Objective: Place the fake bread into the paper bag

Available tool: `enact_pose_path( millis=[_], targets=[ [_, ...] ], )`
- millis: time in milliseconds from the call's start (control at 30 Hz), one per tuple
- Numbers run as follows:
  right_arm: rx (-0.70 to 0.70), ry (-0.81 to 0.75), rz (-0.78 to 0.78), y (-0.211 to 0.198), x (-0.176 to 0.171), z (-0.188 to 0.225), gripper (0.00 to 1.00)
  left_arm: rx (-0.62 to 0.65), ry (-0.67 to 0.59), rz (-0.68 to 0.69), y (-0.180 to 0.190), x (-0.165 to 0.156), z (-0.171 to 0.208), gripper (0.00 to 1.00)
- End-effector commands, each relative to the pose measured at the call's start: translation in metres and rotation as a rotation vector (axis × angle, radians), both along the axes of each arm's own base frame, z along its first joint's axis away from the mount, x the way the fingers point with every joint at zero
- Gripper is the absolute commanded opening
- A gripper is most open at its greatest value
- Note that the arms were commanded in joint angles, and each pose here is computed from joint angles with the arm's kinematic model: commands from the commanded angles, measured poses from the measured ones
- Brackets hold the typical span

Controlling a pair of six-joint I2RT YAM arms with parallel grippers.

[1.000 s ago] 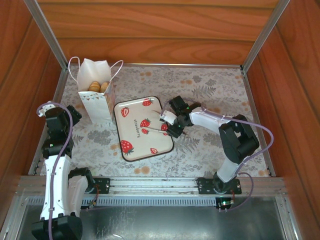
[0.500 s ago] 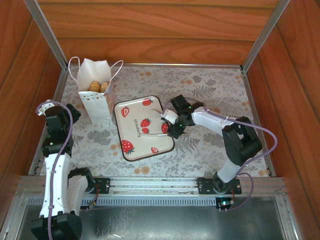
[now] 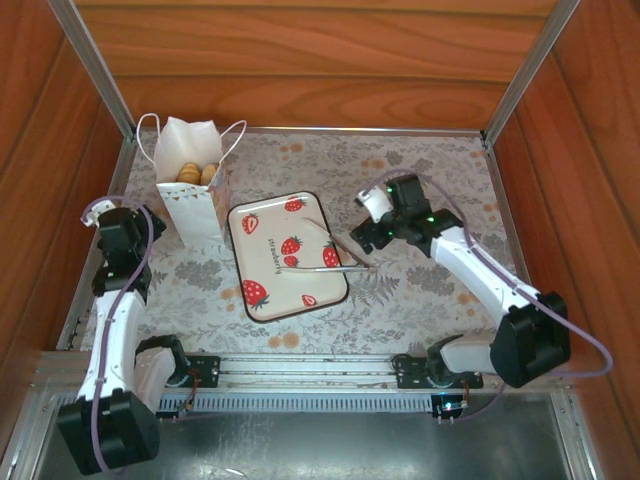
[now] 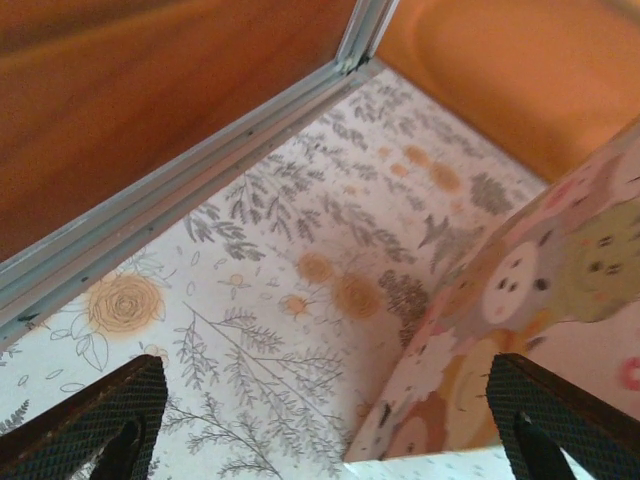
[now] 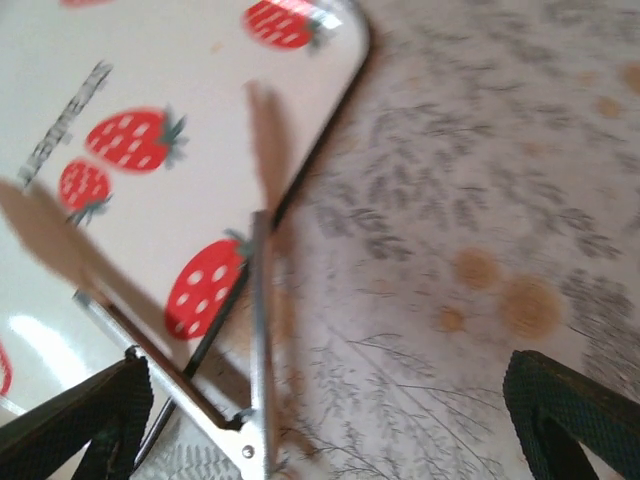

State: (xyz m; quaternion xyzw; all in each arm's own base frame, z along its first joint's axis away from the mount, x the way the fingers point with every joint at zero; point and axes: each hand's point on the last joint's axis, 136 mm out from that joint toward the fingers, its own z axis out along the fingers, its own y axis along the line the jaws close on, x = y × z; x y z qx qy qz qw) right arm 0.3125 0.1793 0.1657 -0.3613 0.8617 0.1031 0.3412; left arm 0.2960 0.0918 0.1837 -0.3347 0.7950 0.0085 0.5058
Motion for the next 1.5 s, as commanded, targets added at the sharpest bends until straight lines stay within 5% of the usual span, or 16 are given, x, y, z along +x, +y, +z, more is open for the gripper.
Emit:
enact_pose_path(
  millis=[0, 300, 467, 833, 1467],
  targets=[
    [0.077, -0.016, -0.219, -0.033, 0.017, 0.007, 0.99, 0.078, -0.032, 0.036, 0.014, 0.007, 0.005, 0.92],
    [0.126, -0.102, -0.754, -0.155, 0.034, -0.016, 1.0, 0.16, 0.079, 0.023, 0.023, 0.017, -0.033, 0.95],
    [0.201, -0.12, -0.895, -0.187, 0.037, -0.035, 1.0, 0.119, 0.09, 0.013, 0.021, 0.029, -0.054, 0.95],
    [0.208, -0.268, -0.894, -0.199, 0.065, -0.063, 1.0, 0.13, 0.144, -0.106, 0.01, 0.054, -0.086, 0.96],
    [0.306, -0.347, -0.678, -0.165, 0.09, -0.073, 1.0, 0.227, -0.039, -0.346, -0.033, 0.09, -0.085, 0.95]
  ],
)
